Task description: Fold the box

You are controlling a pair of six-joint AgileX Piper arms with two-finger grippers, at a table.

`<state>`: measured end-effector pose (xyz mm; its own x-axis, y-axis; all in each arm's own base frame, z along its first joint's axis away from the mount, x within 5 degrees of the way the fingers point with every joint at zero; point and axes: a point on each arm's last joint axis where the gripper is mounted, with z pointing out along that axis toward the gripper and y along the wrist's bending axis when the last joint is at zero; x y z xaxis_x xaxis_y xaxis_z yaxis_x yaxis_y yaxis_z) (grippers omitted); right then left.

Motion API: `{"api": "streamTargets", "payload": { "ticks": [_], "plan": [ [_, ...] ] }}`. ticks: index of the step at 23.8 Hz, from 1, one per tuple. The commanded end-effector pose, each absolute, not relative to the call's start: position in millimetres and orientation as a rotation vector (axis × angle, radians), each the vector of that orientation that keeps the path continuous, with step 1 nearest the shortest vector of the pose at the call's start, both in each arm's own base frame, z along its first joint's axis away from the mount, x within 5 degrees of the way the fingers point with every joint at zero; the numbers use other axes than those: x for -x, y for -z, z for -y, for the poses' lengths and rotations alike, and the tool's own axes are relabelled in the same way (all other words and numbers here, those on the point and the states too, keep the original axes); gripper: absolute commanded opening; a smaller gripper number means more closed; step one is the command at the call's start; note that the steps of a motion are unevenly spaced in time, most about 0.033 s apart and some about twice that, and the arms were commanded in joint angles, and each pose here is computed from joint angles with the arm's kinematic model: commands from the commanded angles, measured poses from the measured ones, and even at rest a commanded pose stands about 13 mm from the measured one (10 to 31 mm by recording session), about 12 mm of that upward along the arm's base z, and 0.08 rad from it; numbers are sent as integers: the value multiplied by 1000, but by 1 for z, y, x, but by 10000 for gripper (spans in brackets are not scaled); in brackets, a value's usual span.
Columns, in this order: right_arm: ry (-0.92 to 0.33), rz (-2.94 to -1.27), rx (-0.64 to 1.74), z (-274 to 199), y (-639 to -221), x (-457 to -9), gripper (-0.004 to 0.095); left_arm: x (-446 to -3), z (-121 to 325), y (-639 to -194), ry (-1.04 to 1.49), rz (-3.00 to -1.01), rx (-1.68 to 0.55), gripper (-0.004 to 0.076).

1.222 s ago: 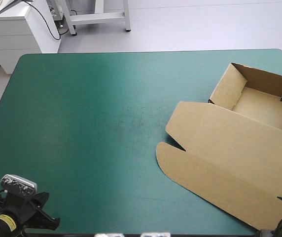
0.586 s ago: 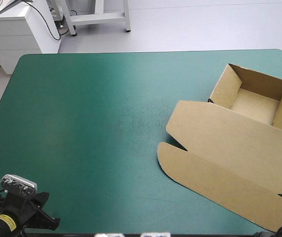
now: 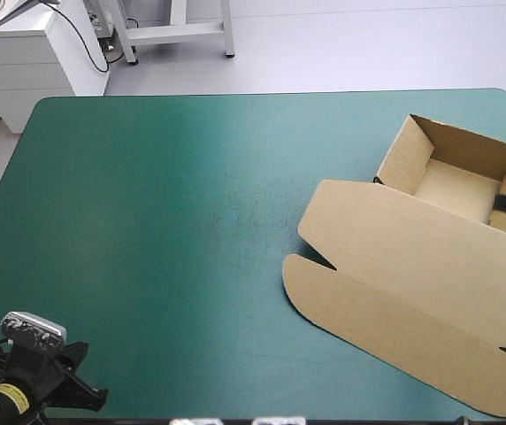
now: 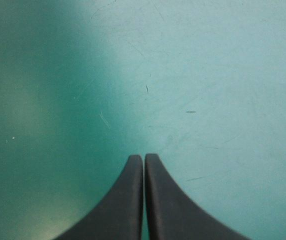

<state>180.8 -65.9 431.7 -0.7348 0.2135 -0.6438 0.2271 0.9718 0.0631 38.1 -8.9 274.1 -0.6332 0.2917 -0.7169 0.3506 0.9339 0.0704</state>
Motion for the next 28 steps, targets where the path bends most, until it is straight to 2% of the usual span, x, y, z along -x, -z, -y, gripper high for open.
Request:
{"api": "streamTargets", "payload": {
  "ticks": [1,5,9,13,18,28],
  "plan": [
    [17,-2312,-219,40,-433,-140,-19,-42,11,-285,115,-2225,-444,-8],
    [-28,-2295,-73,12,-405,-102,-20,-42,11,-285,117,-2215,-442,-8],
    [-49,-2243,78,-11,-350,-52,-20,-43,11,-280,110,-2230,-447,-8],
    [-40,-2221,211,-18,-311,-27,-20,-43,12,-280,118,-2237,-441,-8],
    [-37,-2200,202,-19,-285,-22,-20,-42,12,-280,131,-2246,-434,-8],
    [3,-2150,220,-17,-286,-26,-21,-42,12,-280,131,-2246,-434,-8]
  ]
}}
